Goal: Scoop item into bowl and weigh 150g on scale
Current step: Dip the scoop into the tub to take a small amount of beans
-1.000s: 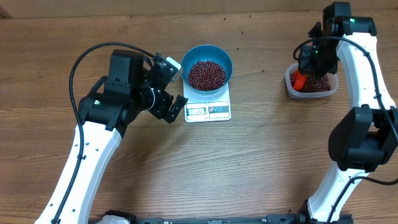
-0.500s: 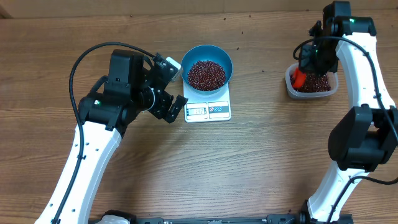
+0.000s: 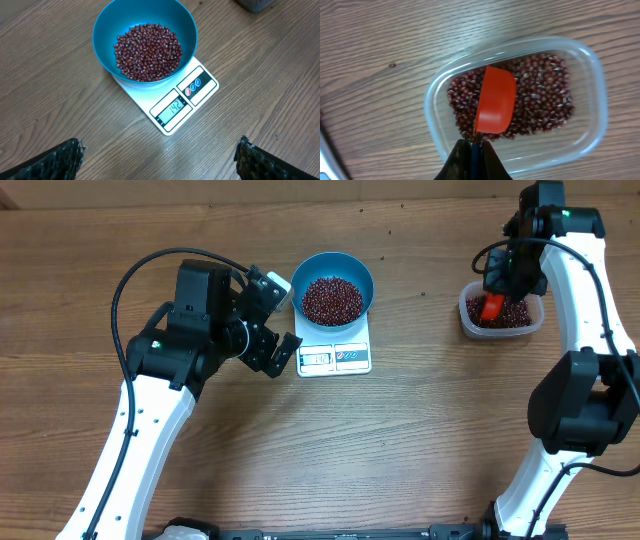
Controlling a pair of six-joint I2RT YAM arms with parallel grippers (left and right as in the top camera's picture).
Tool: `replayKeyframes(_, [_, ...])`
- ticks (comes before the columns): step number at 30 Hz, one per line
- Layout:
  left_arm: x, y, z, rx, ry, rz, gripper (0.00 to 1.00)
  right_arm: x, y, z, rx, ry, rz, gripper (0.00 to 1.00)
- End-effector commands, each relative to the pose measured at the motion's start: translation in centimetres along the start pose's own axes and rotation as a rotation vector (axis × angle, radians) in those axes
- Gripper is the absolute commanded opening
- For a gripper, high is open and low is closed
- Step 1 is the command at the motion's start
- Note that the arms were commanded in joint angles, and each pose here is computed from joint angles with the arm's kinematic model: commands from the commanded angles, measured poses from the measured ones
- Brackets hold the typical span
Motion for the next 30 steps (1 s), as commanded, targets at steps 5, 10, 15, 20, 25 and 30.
replayKeyframes(5, [0.2,0.1,0.1,-0.011,0.007,0.002,0.99,1.2,1.1,1.2,-0.023,-0.145,0.084,0.04])
replayKeyframes(10, [0.2,0.1,0.1,-0.011,0.007,0.002,1.0,1.5,1.3,1.2,-0.025,-0.158,0.1,0.04])
replayKeyframes(15, [0.2,0.1,0.1,-0.011,0.007,0.002,1.0,0.8,0.8,1.1,-0.013,-0.202,0.088,0.04])
replayKeyframes(20, [0.2,0.1,0.1,-0.012,0.007,0.002,0.99,0.0,0.0,-0.3,0.028,-0.246,0.078,0.04])
replayKeyframes(25, [0.2,0.1,0.1,-0.012,0.007,0.002,0.99,-0.6,-0.7,-2.9,0.105,-0.33,0.082,0.04])
replayKeyframes(30, [0.2,0.1,0.1,-0.011,0.007,0.001,0.99,-1.4,-1.0,-5.2,0.102,-0.517,0.088,0.04])
Point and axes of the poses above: each gripper's point midway between its finger pads, its own x axis out along the fingers, its own z axis along the line the jaws close on, y = z × x, the point moved 9 cm from there along -x, back along the fingers, and after that the axes turned 10 degrees about x, right-handed, at the moved point
